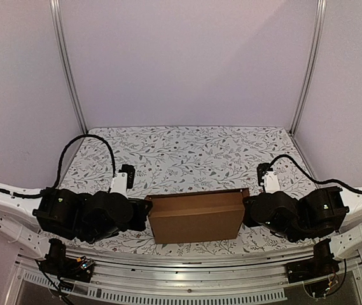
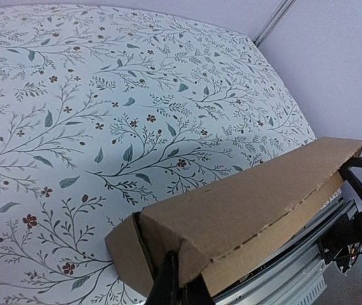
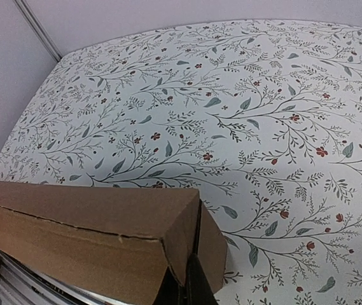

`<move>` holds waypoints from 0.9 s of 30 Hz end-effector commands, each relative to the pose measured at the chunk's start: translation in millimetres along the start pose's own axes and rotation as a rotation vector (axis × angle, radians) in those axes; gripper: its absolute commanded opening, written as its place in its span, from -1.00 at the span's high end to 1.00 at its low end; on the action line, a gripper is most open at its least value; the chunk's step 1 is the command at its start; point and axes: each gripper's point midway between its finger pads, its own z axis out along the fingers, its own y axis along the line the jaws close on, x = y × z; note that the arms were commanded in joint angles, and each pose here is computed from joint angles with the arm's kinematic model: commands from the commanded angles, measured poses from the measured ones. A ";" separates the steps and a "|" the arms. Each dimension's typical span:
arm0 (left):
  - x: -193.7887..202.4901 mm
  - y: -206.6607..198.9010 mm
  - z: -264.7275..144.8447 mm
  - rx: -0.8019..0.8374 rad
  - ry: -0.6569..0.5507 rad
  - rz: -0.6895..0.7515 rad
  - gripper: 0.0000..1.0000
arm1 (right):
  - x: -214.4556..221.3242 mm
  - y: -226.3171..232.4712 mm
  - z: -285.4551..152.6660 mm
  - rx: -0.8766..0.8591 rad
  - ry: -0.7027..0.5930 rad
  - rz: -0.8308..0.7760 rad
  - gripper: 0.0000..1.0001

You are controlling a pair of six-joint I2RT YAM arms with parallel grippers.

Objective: Fold the paper box

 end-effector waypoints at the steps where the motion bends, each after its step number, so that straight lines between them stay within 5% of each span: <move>1: 84.3 67.1 -18.8 -0.171 0.380 0.276 1.00 | 97.1 -24.5 6.7 0.037 0.369 -0.161 0.99; 14: 66.6 74.3 -28.0 -0.201 0.346 0.277 1.00 | 95.6 -26.0 7.4 0.042 0.356 -0.159 0.96; 27: 77.7 56.6 -12.8 -0.183 0.368 0.307 1.00 | 46.0 -3.9 -9.5 -0.046 0.233 -0.145 0.21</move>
